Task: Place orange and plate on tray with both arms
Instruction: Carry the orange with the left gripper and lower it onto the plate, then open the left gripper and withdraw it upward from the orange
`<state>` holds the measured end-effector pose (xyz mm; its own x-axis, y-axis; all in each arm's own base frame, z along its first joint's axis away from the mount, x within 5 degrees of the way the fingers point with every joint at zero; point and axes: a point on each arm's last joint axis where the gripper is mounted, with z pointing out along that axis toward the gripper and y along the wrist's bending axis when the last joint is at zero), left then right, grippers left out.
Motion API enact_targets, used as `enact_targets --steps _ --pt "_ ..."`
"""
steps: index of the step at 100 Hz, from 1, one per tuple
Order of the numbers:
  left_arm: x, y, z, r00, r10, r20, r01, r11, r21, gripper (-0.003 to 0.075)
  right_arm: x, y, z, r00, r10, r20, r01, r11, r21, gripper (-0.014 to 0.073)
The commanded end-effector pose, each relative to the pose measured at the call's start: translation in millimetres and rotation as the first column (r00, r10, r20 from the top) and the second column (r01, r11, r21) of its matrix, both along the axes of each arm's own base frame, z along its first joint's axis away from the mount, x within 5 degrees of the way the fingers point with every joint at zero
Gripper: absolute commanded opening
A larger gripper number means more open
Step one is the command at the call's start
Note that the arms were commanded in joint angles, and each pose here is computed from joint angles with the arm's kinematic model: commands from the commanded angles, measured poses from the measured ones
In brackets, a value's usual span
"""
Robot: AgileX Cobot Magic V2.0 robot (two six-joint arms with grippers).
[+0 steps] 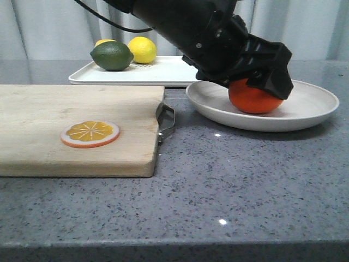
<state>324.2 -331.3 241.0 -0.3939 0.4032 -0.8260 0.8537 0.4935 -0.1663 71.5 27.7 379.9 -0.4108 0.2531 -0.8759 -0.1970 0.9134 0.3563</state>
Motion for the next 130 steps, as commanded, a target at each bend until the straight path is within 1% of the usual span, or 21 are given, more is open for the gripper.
enact_targets --steps 1,17,44,57,71,87,103,117,130 --pt "-4.0 1.3 41.4 0.998 0.028 0.061 -0.022 0.996 -0.09 0.0558 3.4 -1.4 16.2 0.995 -0.024 0.097 0.022 1.0 0.02 0.0582" --pt "-6.3 5.9 58.4 0.995 0.062 0.08 -0.051 0.99 -0.13 0.0557 3.4 -1.4 16.2 0.995 -0.024 0.097 0.022 1.0 0.02 0.0582" --pt "-20.8 25.1 114.2 0.974 0.108 0.2 -0.065 0.975 -0.212 0.0557 3.4 -1.4 16.2 0.995 -0.024 0.097 0.022 1.0 0.02 0.0582" --pt "-27.9 44.6 137.5 0.963 0.143 0.23 -0.083 0.965 -0.25 0.0554 3.3 -1.3 15.7 0.995 -0.023 0.092 0.022 1.0 0.017 0.0582" --pt "-33.8 76.8 150.0 0.94 0.228 0.254 -0.156 0.949 -0.274 0.0534 3.1 -2.1 14.0 0.997 -0.025 0.079 0.026 1.0 -0.005 0.0582" --pt "-46.9 120.4 152.4 0.905 0.328 0.271 -0.253 0.926 -0.279 0.0534 2.9 -2.6 12.9 0.997 -0.026 0.07 0.027 0.999 -0.017 0.0582" --pt "-73.9 162.8 148.1 0.87 0.408 0.279 -0.331 0.9 -0.284 0.0534 2.9 -2.6 12.9 0.997 -0.026 0.07 0.027 0.999 -0.017 0.0582" --pt "-104.4 195.8 137.6 0.829 0.476 0.292 -0.395 0.87 -0.296 0.0534 3.0 -2.7 13.0 0.997 -0.027 0.072 0.028 0.999 -0.018 0.0582" --pt "-134.4 219.3 122.2 0.816 0.504 0.281 -0.423 0.854 -0.302 0.0534 3.0 -2.8 12.9 0.997 -0.028 0.072 0.029 0.999 -0.02 0.0582"
